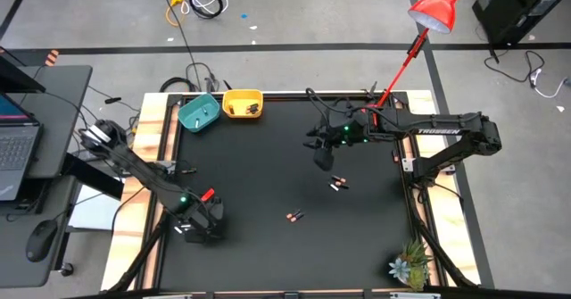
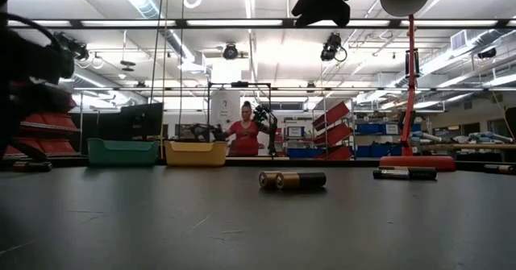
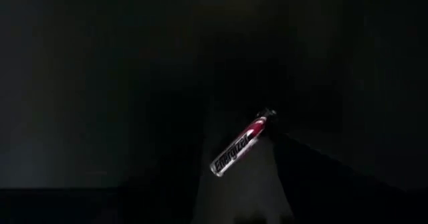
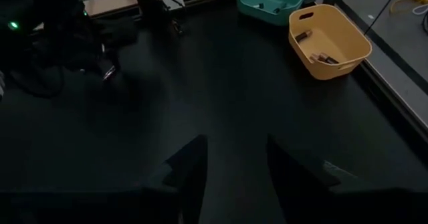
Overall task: Sort batteries
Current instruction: Put the silver battery into the blue bin
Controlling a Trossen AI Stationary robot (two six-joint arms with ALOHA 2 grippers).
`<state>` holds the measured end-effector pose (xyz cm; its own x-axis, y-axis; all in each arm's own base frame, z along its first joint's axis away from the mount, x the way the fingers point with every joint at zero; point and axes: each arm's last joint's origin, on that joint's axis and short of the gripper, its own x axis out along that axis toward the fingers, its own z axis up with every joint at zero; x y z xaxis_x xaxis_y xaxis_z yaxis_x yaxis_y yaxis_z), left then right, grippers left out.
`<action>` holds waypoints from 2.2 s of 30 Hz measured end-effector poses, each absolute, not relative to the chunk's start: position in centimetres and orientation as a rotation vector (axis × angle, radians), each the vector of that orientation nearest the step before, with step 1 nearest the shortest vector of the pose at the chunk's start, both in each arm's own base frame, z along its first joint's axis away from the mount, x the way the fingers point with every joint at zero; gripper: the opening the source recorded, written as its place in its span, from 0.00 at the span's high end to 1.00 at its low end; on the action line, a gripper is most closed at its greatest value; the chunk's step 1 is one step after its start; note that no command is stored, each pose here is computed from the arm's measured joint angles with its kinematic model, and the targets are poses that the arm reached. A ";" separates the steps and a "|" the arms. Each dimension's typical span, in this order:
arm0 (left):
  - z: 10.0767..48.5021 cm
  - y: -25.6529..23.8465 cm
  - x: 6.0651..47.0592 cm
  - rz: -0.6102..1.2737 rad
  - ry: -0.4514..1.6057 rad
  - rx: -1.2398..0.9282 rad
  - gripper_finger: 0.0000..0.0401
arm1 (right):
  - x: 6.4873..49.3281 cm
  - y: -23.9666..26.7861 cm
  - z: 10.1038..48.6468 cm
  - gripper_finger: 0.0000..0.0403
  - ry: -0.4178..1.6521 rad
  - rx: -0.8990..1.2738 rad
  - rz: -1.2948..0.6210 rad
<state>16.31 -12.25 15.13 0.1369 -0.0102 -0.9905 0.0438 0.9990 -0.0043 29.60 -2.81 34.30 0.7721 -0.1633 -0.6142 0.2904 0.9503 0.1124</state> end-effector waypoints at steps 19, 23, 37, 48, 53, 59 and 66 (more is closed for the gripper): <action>13.5 -12.6 16.6 -0.133 1.462 0.103 0.94 | 29.6 -2.6 34.2 0.61 0.650 0.243 -0.260; 14.5 -12.6 16.7 -0.092 1.417 0.036 0.94 | 29.5 -2.7 34.2 0.61 0.650 0.240 -0.263; 16.3 -8.7 18.0 0.640 1.042 -0.448 0.95 | 30.2 -2.7 33.7 0.62 0.566 0.230 -0.230; 19.4 0.2 18.3 1.172 0.591 -0.559 0.95 | 30.4 -0.3 33.8 0.64 0.566 0.213 -0.147; 20.8 4.7 16.8 1.322 0.577 -0.537 0.95 | 30.4 1.0 33.8 0.65 0.568 0.202 -0.105; 21.8 9.5 15.6 1.414 0.543 -0.522 0.95 | 30.3 2.3 33.8 0.67 0.565 0.220 -0.094; 22.0 14.1 13.2 1.497 0.518 -0.617 0.95 | 30.2 3.6 33.8 0.67 0.566 0.263 -0.081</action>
